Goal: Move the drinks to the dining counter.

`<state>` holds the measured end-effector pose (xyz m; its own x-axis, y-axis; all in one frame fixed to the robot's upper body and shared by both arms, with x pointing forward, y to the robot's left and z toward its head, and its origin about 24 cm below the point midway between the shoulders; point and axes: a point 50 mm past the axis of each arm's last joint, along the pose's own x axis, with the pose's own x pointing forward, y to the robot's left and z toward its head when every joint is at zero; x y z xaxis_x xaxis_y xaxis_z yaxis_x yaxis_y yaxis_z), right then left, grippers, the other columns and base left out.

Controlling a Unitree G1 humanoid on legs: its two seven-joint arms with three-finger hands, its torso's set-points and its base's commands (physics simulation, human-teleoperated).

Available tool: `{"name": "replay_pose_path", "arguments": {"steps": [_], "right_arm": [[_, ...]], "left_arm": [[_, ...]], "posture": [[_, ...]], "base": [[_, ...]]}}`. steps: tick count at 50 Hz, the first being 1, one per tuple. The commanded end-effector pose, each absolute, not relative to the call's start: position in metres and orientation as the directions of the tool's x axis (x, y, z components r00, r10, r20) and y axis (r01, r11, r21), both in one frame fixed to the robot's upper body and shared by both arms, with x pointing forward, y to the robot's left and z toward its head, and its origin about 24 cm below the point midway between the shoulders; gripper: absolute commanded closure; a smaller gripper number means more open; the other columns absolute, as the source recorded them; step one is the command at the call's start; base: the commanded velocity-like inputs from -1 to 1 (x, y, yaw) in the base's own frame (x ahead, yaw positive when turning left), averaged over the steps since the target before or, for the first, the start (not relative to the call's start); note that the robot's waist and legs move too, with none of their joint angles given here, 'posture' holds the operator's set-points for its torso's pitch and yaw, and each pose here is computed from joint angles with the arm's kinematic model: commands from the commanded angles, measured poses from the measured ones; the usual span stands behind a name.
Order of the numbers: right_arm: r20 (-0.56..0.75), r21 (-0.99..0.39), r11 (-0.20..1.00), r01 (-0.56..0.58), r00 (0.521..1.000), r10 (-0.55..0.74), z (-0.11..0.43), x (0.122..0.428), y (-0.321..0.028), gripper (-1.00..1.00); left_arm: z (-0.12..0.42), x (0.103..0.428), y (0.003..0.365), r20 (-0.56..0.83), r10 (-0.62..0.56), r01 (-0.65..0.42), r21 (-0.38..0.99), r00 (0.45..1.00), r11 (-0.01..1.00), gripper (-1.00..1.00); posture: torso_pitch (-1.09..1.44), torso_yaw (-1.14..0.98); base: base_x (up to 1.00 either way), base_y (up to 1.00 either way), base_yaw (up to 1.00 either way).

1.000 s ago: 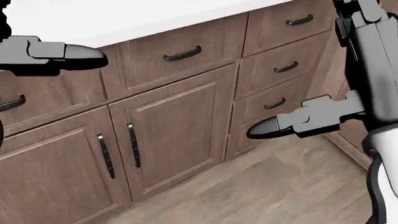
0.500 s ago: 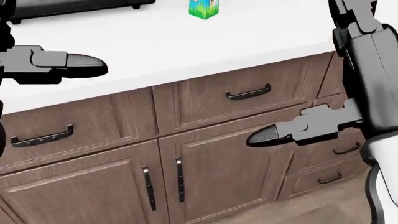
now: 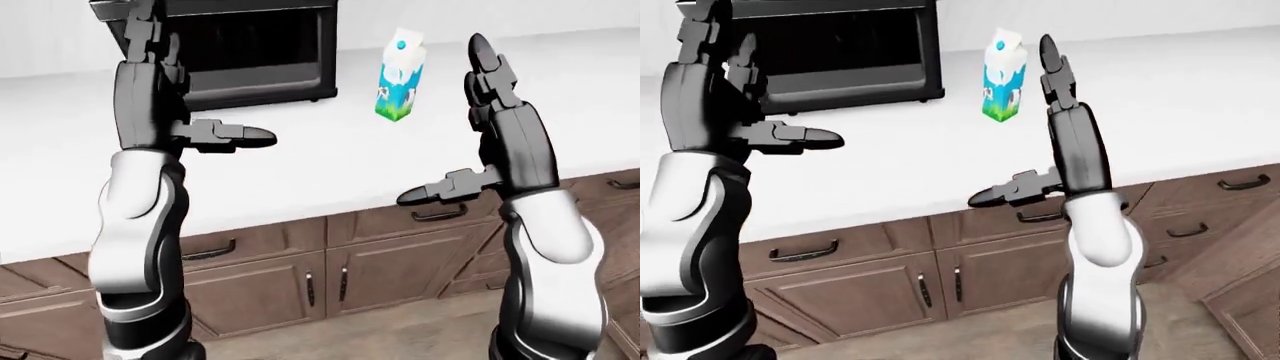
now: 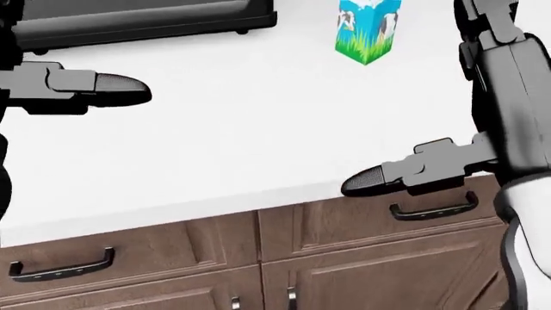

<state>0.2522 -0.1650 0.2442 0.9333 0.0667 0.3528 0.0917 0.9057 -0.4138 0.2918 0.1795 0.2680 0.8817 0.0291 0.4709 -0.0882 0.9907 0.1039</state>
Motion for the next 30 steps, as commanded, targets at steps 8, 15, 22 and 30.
{"name": "replay_pose_path", "arguments": {"steps": [8, 15, 22, 30], "right_arm": [[0.471, -0.408, 0.89, 0.205, 0.882, 0.013, 0.2674, 0.2355, -0.1724, -1.0], [0.474, -0.405, 0.893, 0.195, 0.88, 0.022, 0.2687, 0.2399, -0.1713, -1.0], [0.478, -0.402, 0.895, 0.191, 0.878, 0.028, 0.2698, 0.2408, -0.1705, -1.0], [0.466, -0.394, 0.899, 0.191, 0.884, 0.016, 0.2671, 0.2409, -0.1721, -1.0]], "left_arm": [[0.2879, 0.2812, 0.1755, 0.569, 0.004, -0.08, 0.109, 0.822, 0.991, -1.0], [0.2891, 0.2821, 0.1746, 0.57, 0.001, -0.077, 0.11, 0.821, 0.991, -1.0], [0.2901, 0.2825, 0.1746, 0.572, -0.001, -0.076, 0.111, 0.82, 0.991, -1.0], [0.2887, 0.283, 0.1758, 0.571, 0.002, -0.08, 0.111, 0.821, 0.991, -1.0]], "posture": [[0.0, 0.0], [0.0, 0.0], [0.0, 0.0], [0.0, 0.0]], "base": [[0.0, 0.0, 0.0], [0.0, 0.0, 0.0], [0.0, 0.0, 0.0], [-0.01, -0.37, 0.0]]}}
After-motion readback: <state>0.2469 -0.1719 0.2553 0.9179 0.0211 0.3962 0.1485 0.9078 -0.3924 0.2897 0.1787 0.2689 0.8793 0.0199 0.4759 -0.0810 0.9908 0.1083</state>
